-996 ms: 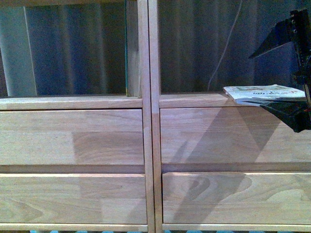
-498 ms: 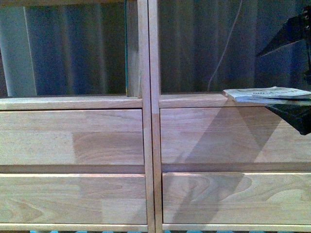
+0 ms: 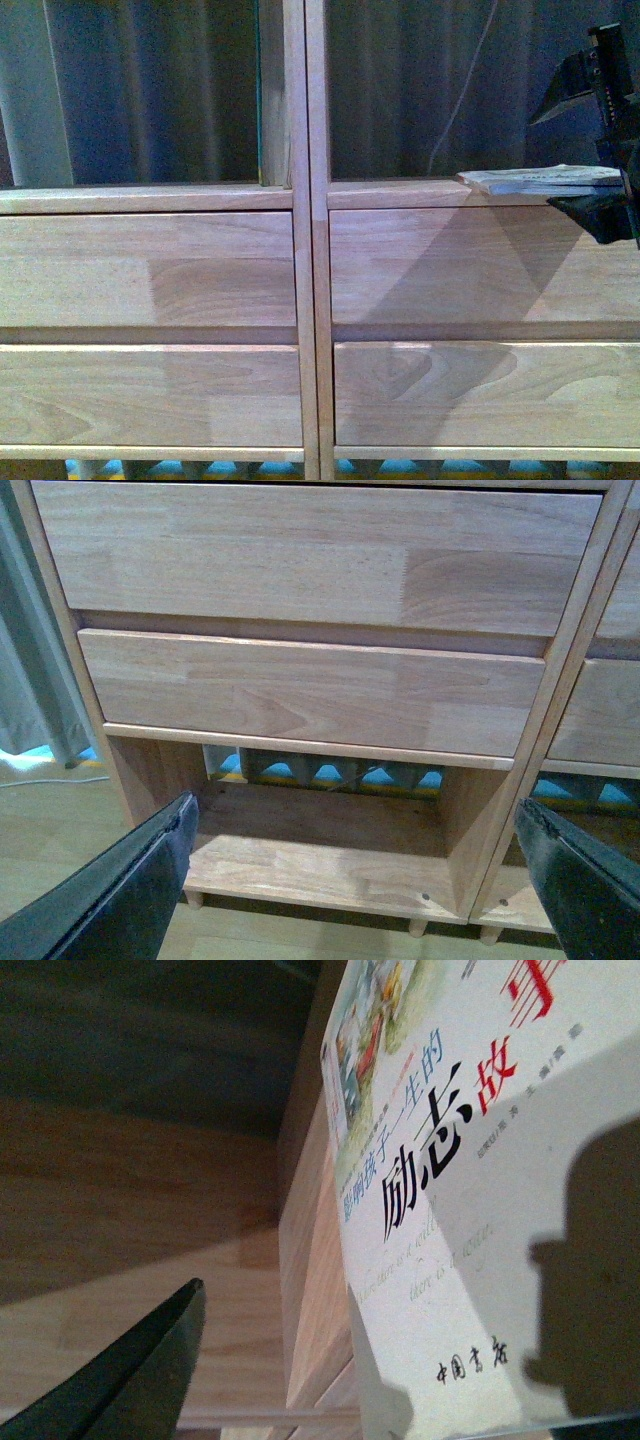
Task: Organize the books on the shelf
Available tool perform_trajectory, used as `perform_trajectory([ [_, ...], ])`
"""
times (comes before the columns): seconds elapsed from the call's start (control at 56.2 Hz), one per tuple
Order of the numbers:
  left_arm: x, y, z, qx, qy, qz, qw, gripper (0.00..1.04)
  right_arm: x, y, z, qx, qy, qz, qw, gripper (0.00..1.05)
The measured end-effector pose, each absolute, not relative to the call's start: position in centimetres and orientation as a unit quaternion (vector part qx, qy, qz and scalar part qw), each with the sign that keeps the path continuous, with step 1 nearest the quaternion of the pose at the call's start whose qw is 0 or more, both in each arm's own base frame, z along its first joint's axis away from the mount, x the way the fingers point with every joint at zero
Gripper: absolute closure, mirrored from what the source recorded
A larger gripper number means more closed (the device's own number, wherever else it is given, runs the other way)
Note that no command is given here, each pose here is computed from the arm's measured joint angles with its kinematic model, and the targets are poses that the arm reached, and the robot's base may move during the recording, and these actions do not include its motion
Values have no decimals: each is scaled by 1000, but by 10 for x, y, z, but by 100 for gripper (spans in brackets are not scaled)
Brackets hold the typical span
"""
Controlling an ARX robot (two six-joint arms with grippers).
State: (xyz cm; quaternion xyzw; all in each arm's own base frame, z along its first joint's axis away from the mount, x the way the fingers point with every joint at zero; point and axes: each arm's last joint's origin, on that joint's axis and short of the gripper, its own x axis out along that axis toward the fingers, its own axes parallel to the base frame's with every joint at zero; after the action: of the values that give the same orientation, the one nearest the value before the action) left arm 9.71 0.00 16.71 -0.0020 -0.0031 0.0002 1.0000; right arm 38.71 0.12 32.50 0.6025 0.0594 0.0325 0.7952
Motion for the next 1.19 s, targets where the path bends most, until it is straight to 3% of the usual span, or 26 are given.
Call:
perform_trajectory([
  [0.107, 97, 0, 167, -2, -3, 0, 1000, 7, 389, -1, 328, 598, 59, 24, 799, 50],
  [0.409, 97, 0, 167, -2, -3, 0, 1000, 7, 388, -6, 315, 594, 61, 19, 802, 95],
  [0.569, 97, 0, 167, -2, -3, 0, 1000, 7, 384, -14, 310, 602, 61, 37, 795, 97],
  [0.676, 101, 3, 170, -46, 8, -74, 996, 7, 376, -22, 314, 604, 56, 60, 793, 97],
  [0.836, 125, 29, 228, -62, -39, -98, 992, 7, 349, -31, 343, 593, 26, 130, 794, 97],
  [0.996, 174, 55, 281, -85, -51, -102, 990, 7, 319, -28, 374, 564, -4, 209, 799, 97],
  [1.192, 254, 60, 326, -200, 15, -194, 960, 7, 286, -4, 397, 504, -23, 322, 801, 97],
])
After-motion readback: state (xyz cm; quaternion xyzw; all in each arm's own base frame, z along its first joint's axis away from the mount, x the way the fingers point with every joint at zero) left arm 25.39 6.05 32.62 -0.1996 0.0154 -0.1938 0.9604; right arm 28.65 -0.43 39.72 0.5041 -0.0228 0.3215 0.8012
